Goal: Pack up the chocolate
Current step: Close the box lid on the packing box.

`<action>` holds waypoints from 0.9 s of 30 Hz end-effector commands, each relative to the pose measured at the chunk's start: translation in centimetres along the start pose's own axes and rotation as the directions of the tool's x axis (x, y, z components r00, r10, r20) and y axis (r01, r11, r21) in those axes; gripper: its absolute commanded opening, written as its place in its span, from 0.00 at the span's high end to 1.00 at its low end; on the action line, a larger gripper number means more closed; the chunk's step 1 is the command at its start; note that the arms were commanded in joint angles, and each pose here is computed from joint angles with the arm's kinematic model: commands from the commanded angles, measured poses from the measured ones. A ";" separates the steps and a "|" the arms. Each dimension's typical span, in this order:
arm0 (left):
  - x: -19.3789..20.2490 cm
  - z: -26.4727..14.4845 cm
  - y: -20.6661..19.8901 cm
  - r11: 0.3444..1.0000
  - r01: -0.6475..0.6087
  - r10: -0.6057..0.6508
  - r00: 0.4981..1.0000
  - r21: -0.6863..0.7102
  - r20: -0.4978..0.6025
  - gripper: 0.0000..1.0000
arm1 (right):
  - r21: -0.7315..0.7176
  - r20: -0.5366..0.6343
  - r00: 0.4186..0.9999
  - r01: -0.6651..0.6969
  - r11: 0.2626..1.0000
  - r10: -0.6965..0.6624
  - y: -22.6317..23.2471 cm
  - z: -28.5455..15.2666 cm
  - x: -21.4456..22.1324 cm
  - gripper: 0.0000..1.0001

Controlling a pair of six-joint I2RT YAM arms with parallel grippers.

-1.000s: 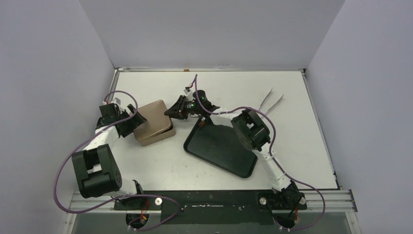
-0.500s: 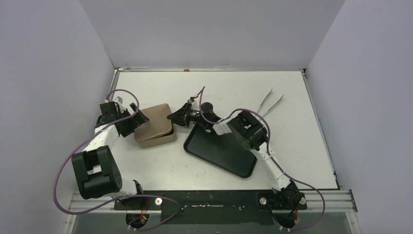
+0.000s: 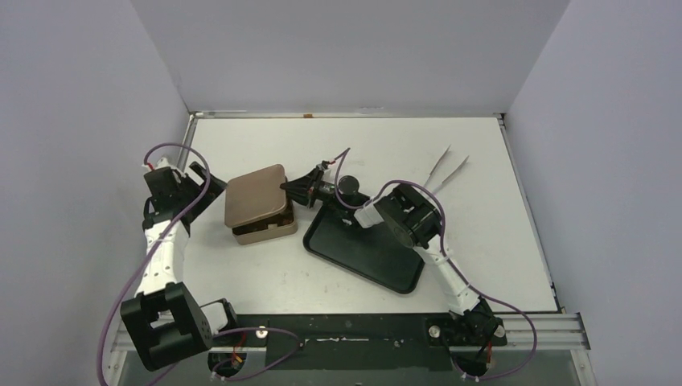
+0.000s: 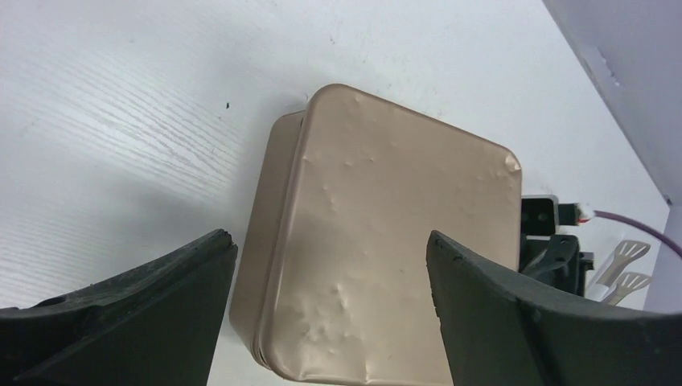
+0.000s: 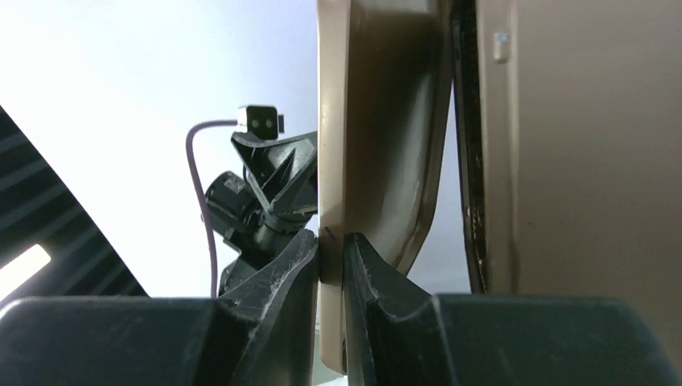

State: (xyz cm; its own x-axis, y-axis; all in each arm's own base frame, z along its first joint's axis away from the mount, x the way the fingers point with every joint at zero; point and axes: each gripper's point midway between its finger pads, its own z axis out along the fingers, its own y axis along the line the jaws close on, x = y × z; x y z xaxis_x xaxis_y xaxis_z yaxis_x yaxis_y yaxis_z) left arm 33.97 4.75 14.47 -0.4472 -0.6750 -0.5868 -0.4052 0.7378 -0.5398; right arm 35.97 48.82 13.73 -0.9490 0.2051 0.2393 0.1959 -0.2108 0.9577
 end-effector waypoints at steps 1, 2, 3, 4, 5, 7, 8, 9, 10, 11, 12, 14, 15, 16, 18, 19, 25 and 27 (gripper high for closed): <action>-1.2 -1.1 -0.1 0.996 0.088 -0.087 0.992 -0.006 0.091 0.15 | -0.166 0.037 0.998 0.050 0.985 -0.045 5.9 -0.3 0.3 1.00; -1.3 -1.3 -0.3 0.997 0.077 -0.077 0.993 0.004 0.094 0.15 | -0.161 0.034 0.998 0.056 0.985 -0.051 6.0 -0.2 0.3 1.00; -1.5 -1.4 -0.6 0.999 0.043 -0.045 0.994 0.015 0.096 0.15 | -0.158 0.026 0.998 0.068 0.985 -0.064 6.1 -0.1 0.4 1.00; -1.7 -1.4 -0.7 1.000 0.024 -0.026 0.995 0.015 0.097 0.15 | -0.160 0.021 0.997 0.082 0.984 -0.080 6.2 0.0 0.6 1.00; -1.7 -1.4 -0.6 1.000 0.016 -0.017 0.996 0.012 0.089 0.15 | -0.162 0.015 0.995 0.101 0.982 -0.100 6.4 0.0 0.7 1.00; -1.4 -1.1 -0.7 1.000 0.012 -0.014 0.997 0.020 0.070 0.15 | -0.147 0.007 0.991 0.134 0.980 -0.134 6.5 0.1 1.0 1.00; -1.1 -0.9 -0.9 0.999 0.011 -0.013 0.998 0.039 0.058 0.15 | -0.126 0.000 0.989 0.146 0.981 -0.147 6.2 0.1 1.1 1.00; -0.7 -0.7 -0.9 0.999 0.015 -0.017 0.999 0.047 0.046 0.16 | -0.100 -0.006 0.988 0.155 0.983 -0.157 5.7 0.0 1.0 1.00; -0.4 -0.5 -0.7 0.999 0.017 -0.019 0.999 0.050 0.038 0.17 | -0.070 -0.014 0.987 0.161 0.984 -0.162 5.0 -0.1 1.0 1.00; -0.1 -0.2 -0.5 0.999 0.016 -0.017 0.999 0.044 0.030 0.18 | -0.045 -0.023 0.985 0.170 0.984 -0.171 4.4 -0.3 1.0 0.99; 0.3 0.0 -0.1 0.999 0.012 -0.013 1.000 0.038 0.018 0.19 | -0.020 -0.029 0.984 0.175 0.984 -0.176 3.8 -0.5 0.9 0.97; 1.0 0.7 0.4 1.000 0.005 -0.004 1.000 0.029 -0.013 0.21 | 0.018 -0.033 0.982 0.187 0.982 -0.186 2.8 -1.0 0.7 0.93; 1.4 1.0 0.6 1.000 0.004 -0.003 0.999 0.027 -0.036 0.21 | 0.036 -0.034 0.981 0.192 0.981 -0.191 2.4 -1.2 0.6 0.91; 2.0 1.4 0.8 1.000 0.009 -0.007 0.998 0.025 -0.061 0.22 | 0.056 -0.036 0.980 0.198 0.979 -0.197 1.9 -1.4 0.5 0.89; 2.5 2.0 1.0 0.999 0.011 -0.008 0.996 0.032 -0.086 0.23 | 0.090 -0.033 0.977 0.215 0.973 -0.212 1.3 -1.6 0.2 0.86; 2.6 2.2 1.1 0.999 0.011 -0.008 0.996 0.032 -0.093 0.24 | 0.110 -0.031 0.974 0.225 0.968 -0.223 1.0 -1.6 0.1 0.85; 3.3 3.1 1.6 1.000 0.007 -0.003 0.993 0.030 -0.121 0.30 | 0.248 -0.023 0.951 0.305 0.920 -0.309 -0.2 -2.5 -1.1 0.71; 3.4 3.3 1.6 0.999 -0.003 0.008 0.992 0.036 -0.126 0.32 | 0.293 -0.017 0.943 0.321 0.900 -0.331 -0.8 -3.1 -1.5 0.68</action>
State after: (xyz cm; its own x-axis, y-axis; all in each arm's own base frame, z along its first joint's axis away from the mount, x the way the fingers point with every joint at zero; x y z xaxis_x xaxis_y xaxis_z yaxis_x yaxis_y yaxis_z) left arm 33.06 3.41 8.66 -0.5527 -0.6998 -0.4526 -0.4473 0.7073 -0.5474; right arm 35.90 46.94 10.00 -0.9700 0.2383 0.0479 0.0690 0.0809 0.9943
